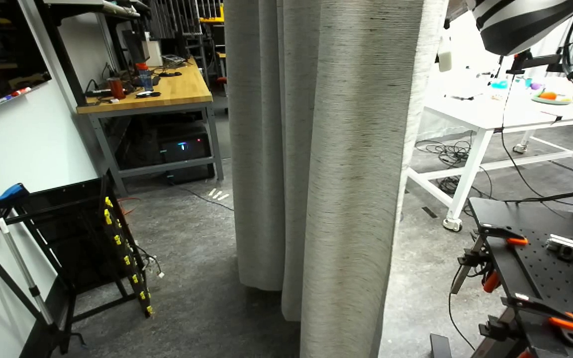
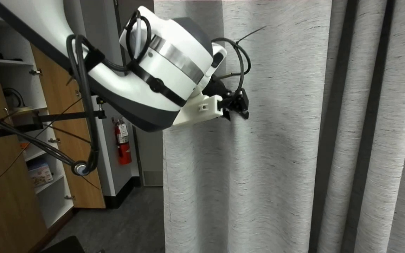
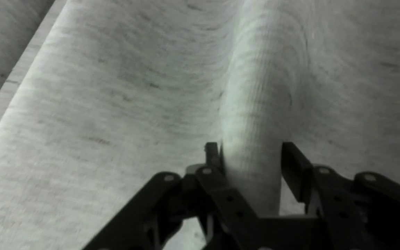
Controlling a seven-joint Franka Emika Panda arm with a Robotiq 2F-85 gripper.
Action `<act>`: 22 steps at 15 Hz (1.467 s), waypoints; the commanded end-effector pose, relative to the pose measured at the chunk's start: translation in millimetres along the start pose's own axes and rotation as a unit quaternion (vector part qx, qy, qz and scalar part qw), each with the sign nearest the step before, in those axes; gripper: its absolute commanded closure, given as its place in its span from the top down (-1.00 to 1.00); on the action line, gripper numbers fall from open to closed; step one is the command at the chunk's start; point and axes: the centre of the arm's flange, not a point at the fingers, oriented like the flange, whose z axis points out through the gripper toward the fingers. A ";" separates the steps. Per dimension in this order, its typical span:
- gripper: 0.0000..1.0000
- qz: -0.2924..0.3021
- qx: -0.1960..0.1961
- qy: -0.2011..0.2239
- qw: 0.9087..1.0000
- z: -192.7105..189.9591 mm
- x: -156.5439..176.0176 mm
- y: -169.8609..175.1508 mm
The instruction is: Pull the curtain to the left
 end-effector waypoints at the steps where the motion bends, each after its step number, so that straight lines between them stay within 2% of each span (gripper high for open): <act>1: -0.61 -0.043 0.060 -0.029 0.997 -17.7 -40.4 -27.7; 3: -0.92 -0.075 0.090 -0.048 0.992 -21.0 -65.9 -50.1; 4: -0.99 -0.090 0.101 -0.055 0.989 -22.3 -77.0 -60.5; 7: -1.00 -0.136 0.132 -0.070 0.979 -25.7 -99.0 -88.2; 12: -0.99 -0.152 0.132 -0.020 0.979 -36.0 -81.0 -93.8; 14: -0.99 -0.163 0.143 -0.001 0.976 -45.2 -81.5 -103.7; 16: -0.99 -0.191 0.171 0.004 0.966 -56.6 -85.4 -124.6; 18: -0.99 -0.228 0.204 0.009 0.952 -68.9 -93.4 -155.4; 22: -0.99 -0.300 0.273 0.056 0.912 -106.0 -101.7 -217.9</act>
